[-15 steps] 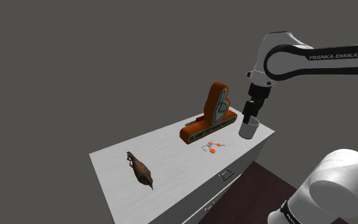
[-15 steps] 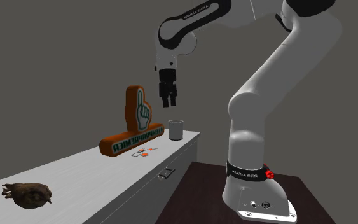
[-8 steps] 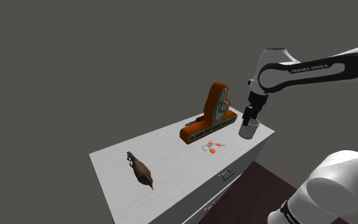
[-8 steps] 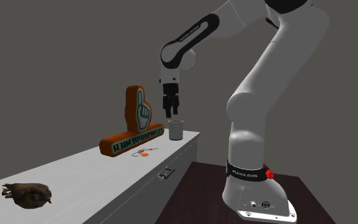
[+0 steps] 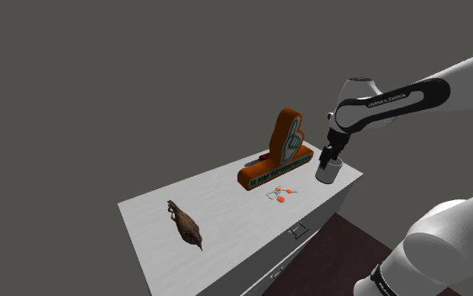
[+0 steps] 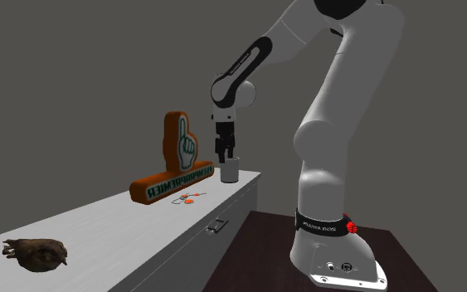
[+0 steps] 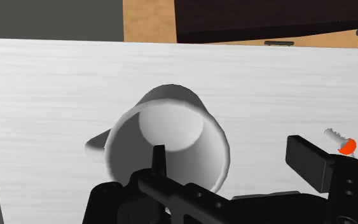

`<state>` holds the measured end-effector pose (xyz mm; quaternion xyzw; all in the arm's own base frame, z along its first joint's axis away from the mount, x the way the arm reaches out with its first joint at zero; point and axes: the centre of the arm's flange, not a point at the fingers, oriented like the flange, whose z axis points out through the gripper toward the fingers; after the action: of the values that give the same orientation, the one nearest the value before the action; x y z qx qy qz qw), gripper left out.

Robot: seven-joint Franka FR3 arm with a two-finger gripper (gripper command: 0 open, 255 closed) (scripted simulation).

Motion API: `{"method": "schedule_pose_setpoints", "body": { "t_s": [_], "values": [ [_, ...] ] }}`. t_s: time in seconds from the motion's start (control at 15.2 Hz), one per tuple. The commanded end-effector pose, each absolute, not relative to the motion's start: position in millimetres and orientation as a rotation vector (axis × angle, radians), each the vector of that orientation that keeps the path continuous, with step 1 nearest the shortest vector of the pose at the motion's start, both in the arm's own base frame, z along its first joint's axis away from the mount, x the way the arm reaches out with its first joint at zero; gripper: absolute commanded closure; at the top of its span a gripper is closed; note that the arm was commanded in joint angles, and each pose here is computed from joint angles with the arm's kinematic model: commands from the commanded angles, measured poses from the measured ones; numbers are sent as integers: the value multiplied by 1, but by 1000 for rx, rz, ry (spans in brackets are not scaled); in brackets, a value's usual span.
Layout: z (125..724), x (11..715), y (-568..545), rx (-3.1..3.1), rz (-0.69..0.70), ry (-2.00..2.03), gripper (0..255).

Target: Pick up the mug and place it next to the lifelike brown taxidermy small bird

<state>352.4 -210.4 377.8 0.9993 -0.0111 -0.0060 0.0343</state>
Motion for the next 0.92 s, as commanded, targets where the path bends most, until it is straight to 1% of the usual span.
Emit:
{"method": "schedule_pose_setpoints", "body": {
  "t_s": [0.0,0.26,0.73,0.79,0.86],
  "values": [
    [367,353,-214,3072,-17,-35,0],
    [349,353,-215,3072,-17,-35,0],
    [349,353,-215,3072,-17,-35,0],
    [349,353,-215,3072,-17,-35,255],
    [349,353,-215,3072,-17,-35,255]
  ]
}}
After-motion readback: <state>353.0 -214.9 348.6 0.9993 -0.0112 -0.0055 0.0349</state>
